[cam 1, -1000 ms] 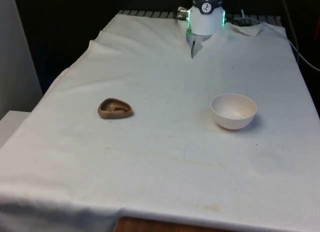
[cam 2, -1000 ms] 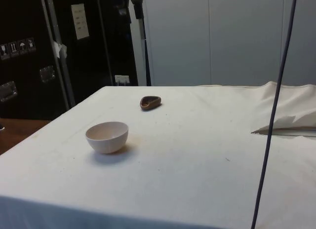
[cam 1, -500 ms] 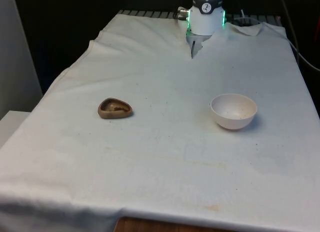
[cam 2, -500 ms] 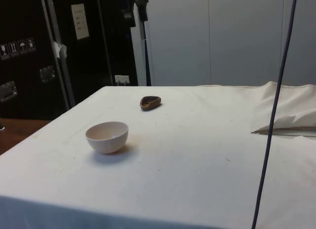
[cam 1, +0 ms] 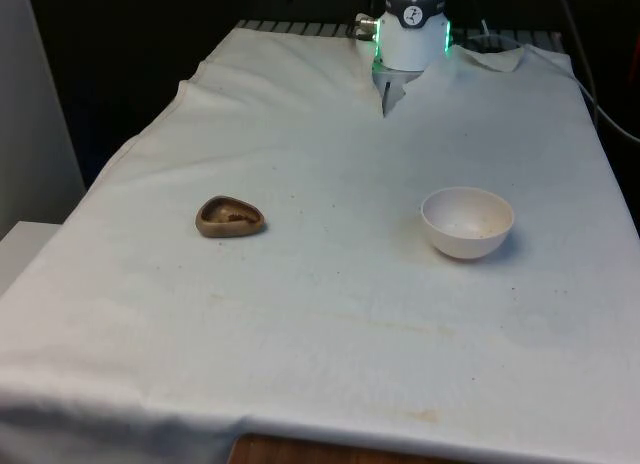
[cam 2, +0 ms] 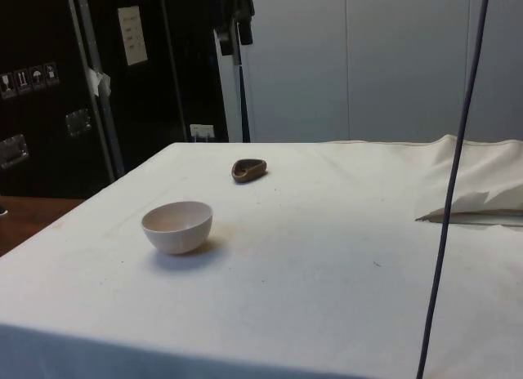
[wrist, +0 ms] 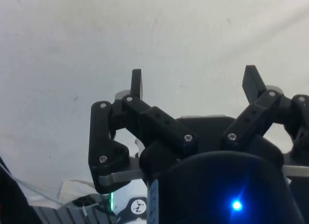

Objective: Pour the coffee beans from the cup into the bowl.

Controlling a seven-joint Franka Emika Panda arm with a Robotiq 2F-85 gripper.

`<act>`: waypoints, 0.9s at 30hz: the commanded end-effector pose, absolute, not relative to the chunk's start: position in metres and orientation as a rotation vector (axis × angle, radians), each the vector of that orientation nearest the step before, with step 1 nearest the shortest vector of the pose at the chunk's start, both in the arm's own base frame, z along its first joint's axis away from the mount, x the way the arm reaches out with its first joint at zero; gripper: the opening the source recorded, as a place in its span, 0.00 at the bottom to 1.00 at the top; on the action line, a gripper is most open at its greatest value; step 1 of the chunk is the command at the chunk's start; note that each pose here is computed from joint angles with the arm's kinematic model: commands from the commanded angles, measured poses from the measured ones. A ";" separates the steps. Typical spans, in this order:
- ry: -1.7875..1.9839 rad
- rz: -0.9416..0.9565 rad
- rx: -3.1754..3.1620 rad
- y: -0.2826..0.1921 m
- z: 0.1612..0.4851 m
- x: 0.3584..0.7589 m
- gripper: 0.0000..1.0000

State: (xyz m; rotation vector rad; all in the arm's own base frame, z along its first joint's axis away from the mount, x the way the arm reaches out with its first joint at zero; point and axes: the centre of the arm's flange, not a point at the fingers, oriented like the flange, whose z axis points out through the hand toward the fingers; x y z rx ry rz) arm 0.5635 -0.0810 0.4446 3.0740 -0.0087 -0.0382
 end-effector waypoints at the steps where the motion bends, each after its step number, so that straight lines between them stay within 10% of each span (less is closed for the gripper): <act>1: -0.010 -0.023 3.076 -0.087 0.441 0.564 1.00; 27: 0.008 0.045 3.102 -0.181 0.399 0.563 1.00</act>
